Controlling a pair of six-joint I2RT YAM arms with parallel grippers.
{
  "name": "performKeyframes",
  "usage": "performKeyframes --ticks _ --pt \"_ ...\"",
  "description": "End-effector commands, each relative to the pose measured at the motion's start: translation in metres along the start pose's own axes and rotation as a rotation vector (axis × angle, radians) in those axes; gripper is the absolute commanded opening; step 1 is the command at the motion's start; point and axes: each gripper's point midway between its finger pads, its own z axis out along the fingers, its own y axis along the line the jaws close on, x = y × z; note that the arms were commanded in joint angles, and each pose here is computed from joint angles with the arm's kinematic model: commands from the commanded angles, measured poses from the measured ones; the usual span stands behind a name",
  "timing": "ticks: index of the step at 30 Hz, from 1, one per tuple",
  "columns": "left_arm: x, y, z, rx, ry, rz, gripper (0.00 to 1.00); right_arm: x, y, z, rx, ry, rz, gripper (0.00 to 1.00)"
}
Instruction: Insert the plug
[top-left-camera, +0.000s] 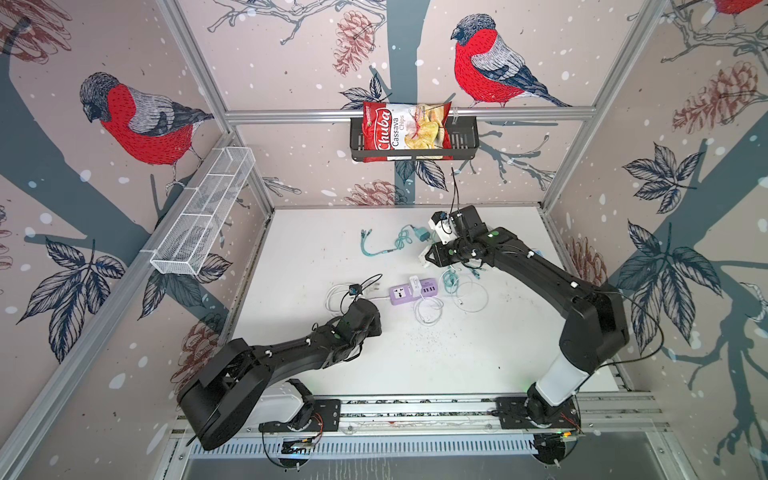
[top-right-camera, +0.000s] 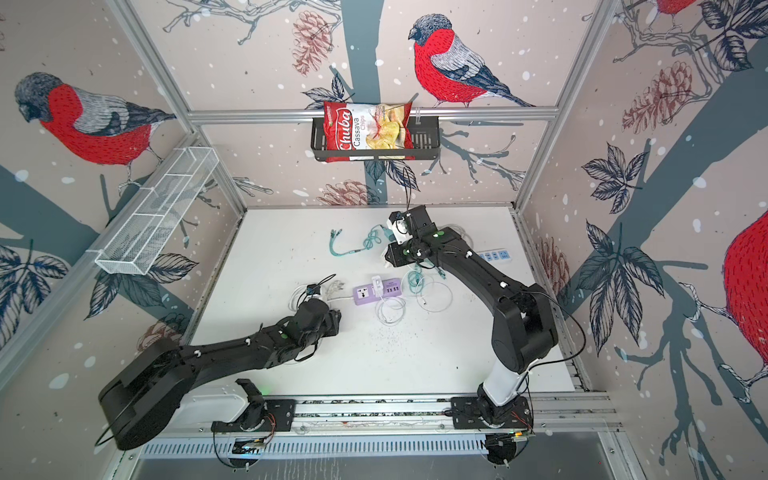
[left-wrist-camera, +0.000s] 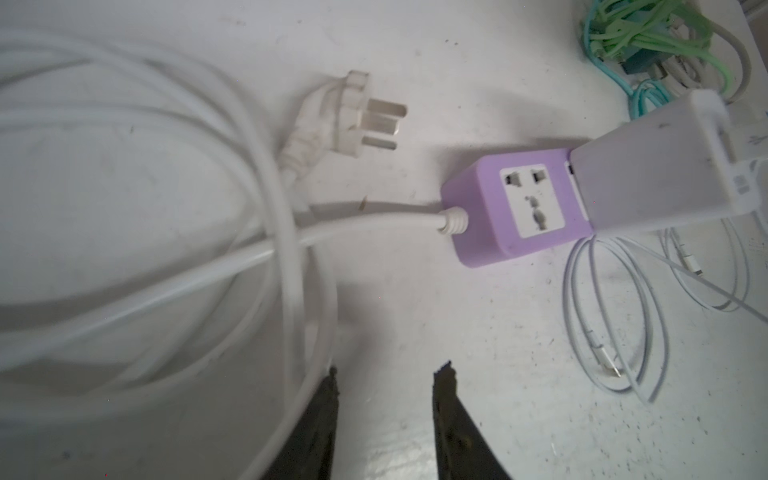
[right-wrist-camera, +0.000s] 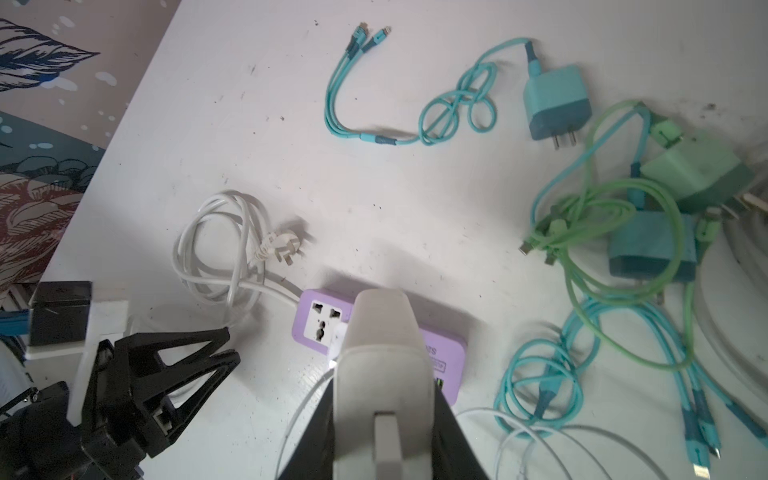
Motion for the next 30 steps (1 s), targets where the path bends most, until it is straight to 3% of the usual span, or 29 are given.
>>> performKeyframes --ticks 1,9,20,30 --pt "0.004 0.025 -0.002 -0.071 -0.028 -0.107 0.37 -0.014 0.019 0.004 -0.072 -0.032 -0.088 0.16" --pt "-0.008 0.067 0.003 -0.163 -0.09 -0.218 0.36 -0.016 0.041 0.016 -0.149 -0.052 -0.258 0.16" --pt "-0.038 0.093 0.032 -0.241 -0.117 -0.231 0.35 -0.014 0.019 0.053 -0.113 0.019 -0.226 0.16" --pt "-0.072 0.085 0.08 -0.228 -0.099 -0.196 0.32 0.005 -0.005 0.083 -0.054 0.108 -0.177 0.15"
